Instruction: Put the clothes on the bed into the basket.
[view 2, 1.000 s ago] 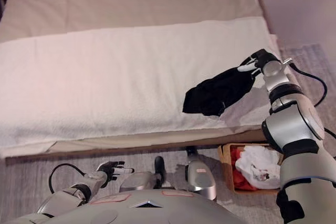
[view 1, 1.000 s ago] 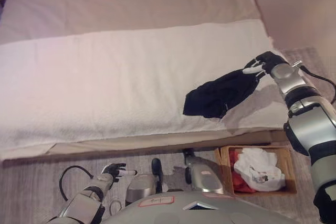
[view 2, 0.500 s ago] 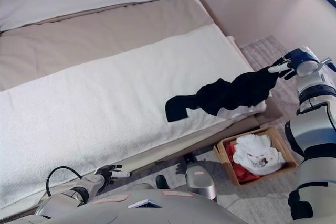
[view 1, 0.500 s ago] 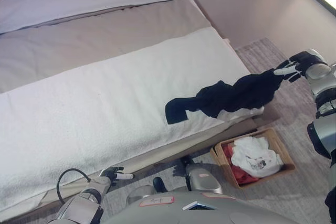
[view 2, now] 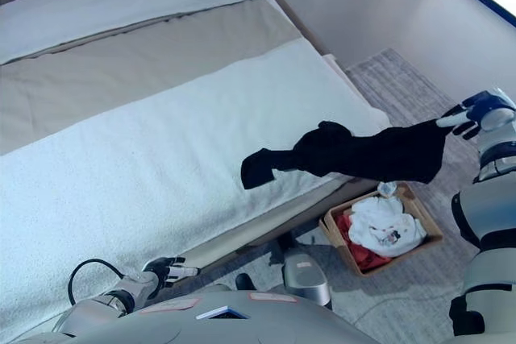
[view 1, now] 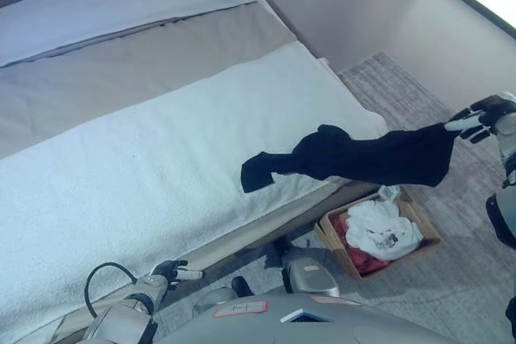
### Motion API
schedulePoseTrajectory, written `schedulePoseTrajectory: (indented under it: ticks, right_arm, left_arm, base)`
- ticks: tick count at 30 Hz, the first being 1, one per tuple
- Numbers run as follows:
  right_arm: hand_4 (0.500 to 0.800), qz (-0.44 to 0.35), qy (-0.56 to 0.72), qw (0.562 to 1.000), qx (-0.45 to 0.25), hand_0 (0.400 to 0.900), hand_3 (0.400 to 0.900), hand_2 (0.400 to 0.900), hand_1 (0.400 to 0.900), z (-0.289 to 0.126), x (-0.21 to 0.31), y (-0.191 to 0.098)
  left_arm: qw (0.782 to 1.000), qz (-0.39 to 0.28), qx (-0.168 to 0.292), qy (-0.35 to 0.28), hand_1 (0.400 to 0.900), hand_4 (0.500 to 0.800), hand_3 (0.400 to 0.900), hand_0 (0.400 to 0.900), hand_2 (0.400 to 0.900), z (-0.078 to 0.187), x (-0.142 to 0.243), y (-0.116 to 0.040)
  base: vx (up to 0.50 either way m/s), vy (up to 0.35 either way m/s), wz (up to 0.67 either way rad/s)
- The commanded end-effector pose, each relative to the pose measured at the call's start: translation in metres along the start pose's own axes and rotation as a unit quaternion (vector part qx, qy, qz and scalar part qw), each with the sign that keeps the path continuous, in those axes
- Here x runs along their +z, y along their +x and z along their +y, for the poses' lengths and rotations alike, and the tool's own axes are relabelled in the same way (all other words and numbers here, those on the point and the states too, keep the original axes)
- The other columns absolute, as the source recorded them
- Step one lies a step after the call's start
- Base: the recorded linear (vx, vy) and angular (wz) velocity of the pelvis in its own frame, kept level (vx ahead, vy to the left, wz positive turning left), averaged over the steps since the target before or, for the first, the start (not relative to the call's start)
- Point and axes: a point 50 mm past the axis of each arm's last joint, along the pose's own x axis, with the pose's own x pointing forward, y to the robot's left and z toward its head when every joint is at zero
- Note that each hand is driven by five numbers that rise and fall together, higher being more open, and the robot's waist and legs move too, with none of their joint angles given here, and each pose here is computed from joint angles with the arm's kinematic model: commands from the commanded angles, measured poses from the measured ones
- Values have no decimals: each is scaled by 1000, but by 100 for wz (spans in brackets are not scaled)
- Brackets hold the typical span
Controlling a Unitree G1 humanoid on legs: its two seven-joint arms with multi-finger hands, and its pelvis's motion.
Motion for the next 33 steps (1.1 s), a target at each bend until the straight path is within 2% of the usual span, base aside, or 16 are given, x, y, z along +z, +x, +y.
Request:
schedulePoseTrajectory:
  ticks: [1, 12, 25, 26, 33]
  right_arm:
    - [500, 14, -2, 996, -93, 400, 400, 400, 400, -65, -3, -16]
    - [500, 81, -5, 993, -88, 400, 400, 400, 400, -68, -49, -19]
    - [500, 100, 16, 992, -79, 400, 400, 400, 400, -59, -73, -19]
    - [800, 99, 17, 992, -78, 900, 900, 900, 900, -59, -74, -19]
    - [800, 108, 24, 991, -70, 900, 900, 900, 900, -53, -82, -19]
  left_arm:
    - [998, 30, 47, 15, 900, 800, 900, 900, 900, 36, -14, -5]
    - [997, 35, 59, 24, 900, 800, 900, 900, 900, 51, -15, -8]
    - [997, 25, 65, 30, 900, 800, 900, 900, 900, 56, -7, -8]
    - [997, 24, 65, 31, 900, 800, 900, 900, 900, 56, -6, -8]
    - [997, 25, 58, 36, 900, 800, 900, 900, 900, 49, -7, -7]
  base:
    - [-32, 13, -24]
    - [-30, 16, -18]
    - [-7, 2, -2]
    - [-3, -5, 7]
    - [3, -12, 10]
